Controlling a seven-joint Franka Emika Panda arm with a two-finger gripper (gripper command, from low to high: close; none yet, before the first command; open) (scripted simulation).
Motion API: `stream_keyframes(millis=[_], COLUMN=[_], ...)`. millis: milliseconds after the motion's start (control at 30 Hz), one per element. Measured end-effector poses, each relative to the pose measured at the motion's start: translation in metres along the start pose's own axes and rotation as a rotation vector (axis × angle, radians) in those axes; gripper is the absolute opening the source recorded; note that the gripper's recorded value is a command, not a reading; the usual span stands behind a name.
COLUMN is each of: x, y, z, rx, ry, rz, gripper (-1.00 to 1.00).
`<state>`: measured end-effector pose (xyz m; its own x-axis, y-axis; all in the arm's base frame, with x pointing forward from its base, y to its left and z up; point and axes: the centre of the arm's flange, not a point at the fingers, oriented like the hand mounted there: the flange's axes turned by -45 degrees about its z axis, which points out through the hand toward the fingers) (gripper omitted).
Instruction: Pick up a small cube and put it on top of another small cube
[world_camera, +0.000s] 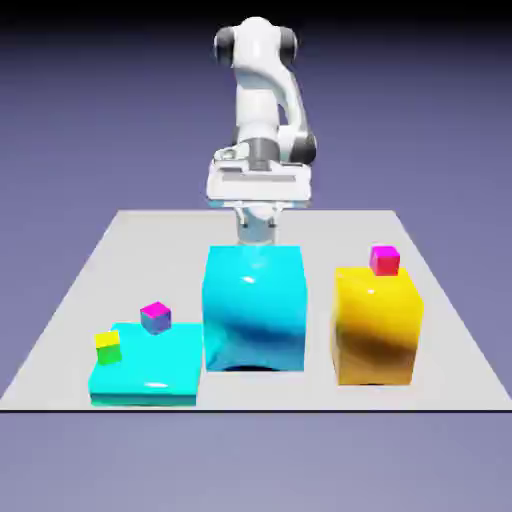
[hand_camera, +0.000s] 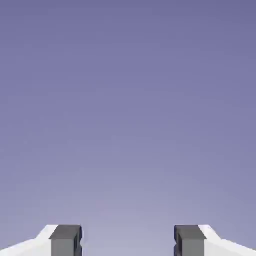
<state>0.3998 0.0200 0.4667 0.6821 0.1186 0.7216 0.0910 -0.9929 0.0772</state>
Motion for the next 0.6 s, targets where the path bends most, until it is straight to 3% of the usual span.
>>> stream_keyframes(millis=[333,600], x=[-0.012,-0.129], y=[-0.241,-0.389], z=[0.057,0.054], rx=[0.291,0.533], ry=[-0.090,-0.134], rz=[-0.974,-1.670], gripper=[0.00,0.00])
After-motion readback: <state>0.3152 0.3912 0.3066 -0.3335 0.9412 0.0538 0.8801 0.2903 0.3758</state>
